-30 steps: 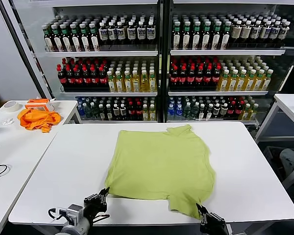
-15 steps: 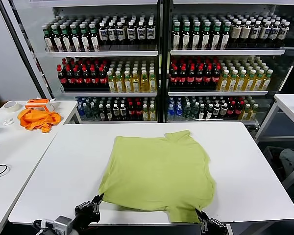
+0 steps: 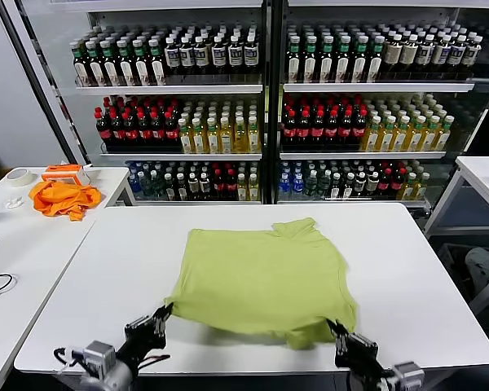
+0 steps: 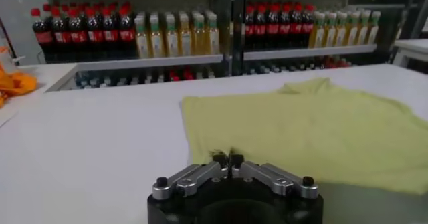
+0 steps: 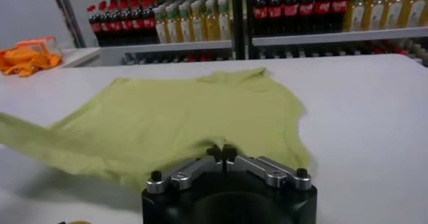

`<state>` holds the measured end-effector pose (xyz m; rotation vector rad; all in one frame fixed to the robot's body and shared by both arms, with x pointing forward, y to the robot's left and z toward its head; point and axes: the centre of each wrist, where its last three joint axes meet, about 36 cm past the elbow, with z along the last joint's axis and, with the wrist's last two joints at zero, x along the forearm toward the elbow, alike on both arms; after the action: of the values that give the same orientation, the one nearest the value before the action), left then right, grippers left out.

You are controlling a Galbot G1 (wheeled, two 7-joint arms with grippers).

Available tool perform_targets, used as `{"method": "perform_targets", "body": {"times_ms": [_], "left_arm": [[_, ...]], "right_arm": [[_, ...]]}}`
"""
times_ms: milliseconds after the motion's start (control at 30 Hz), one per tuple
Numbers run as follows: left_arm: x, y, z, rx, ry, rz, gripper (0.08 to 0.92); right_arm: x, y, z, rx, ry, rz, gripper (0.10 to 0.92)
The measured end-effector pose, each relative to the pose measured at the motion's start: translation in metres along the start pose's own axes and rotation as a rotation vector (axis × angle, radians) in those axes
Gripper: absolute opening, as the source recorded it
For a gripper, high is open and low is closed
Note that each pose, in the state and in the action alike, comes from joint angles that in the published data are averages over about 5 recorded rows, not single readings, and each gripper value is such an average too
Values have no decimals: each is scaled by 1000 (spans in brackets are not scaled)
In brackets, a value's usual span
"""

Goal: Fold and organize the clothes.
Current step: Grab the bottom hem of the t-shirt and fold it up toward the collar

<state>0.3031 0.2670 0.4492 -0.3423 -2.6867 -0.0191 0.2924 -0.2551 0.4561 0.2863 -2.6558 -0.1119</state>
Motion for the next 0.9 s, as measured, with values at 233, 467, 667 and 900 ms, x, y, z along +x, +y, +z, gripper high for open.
{"method": "perform_targets", "body": {"times_ms": [233, 467, 667, 900], "left_arm": [[-39, 18, -4, 33, -3, 5, 82], [-70, 27, -5, 46, 1, 12, 82], [-91, 30, -7, 47, 4, 25, 82], [-112, 29, -7, 38, 14, 32, 82]], "right_arm": [[-28, -8, -6, -19, 6, 12, 105], [-49, -13, -8, -27, 16, 27, 105], [-60, -18, -7, -29, 28, 47, 105], [-72, -19, -6, -32, 37, 52, 144]]}}
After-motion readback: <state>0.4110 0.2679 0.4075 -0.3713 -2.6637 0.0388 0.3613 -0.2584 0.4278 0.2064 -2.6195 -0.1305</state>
